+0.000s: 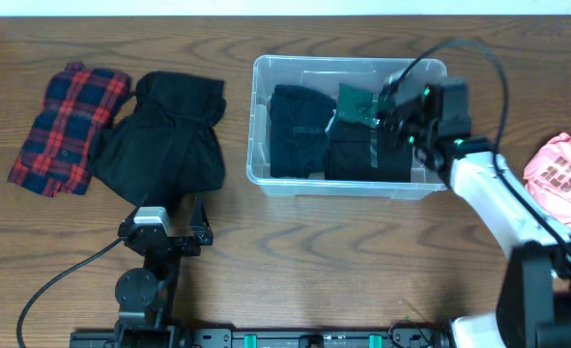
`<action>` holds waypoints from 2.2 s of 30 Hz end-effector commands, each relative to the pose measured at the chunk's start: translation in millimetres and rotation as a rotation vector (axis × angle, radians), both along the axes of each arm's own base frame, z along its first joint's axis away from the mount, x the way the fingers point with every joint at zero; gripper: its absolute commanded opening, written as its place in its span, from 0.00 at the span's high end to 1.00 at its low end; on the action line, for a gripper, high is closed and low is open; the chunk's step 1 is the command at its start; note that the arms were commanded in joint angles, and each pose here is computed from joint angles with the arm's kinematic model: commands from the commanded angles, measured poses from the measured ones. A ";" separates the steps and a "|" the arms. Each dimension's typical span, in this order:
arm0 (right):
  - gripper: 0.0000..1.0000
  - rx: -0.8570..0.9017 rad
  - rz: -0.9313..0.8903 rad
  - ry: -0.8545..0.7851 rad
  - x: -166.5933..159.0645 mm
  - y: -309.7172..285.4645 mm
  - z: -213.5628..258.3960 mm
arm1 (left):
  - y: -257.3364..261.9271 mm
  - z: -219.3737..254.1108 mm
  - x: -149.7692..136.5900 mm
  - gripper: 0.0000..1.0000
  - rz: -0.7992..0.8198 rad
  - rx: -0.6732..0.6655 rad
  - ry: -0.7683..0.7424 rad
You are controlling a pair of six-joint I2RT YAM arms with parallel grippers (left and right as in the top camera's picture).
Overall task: Pack container
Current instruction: 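Open the right gripper and press the black garment flat, then withdraw the right gripper to the pink printed shirt on the right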
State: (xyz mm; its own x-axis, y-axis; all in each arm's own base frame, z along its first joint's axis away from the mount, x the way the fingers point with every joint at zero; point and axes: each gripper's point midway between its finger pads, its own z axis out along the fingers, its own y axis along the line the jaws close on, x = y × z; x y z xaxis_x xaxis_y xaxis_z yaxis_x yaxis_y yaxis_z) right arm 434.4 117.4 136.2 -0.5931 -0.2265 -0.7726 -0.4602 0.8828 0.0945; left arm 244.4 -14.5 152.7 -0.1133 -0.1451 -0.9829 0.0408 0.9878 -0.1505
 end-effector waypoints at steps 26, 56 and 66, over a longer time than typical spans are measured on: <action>0.99 -0.114 -1.007 0.029 -129.8 -250.3 114.9 | 1.5 -15.5 -0.7 0.02 0.010 0.003 0.046; 0.35 -0.049 -1.347 0.267 -142.3 -366.2 22.6 | 1.5 -15.5 -0.7 0.02 0.010 0.003 0.046; 0.99 -0.096 -1.306 0.074 -126.1 -407.2 49.2 | 1.5 -15.5 -0.7 0.02 0.010 0.003 0.046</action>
State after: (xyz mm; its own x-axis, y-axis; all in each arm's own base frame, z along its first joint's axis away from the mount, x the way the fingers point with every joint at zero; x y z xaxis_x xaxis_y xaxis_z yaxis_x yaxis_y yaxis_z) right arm 304.9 -282.0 183.5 -0.4151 0.5439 -0.7293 0.7805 0.6248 0.0217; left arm 244.4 -14.5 152.7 -0.1133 -0.1451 -0.9829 0.0408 0.9878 -0.1505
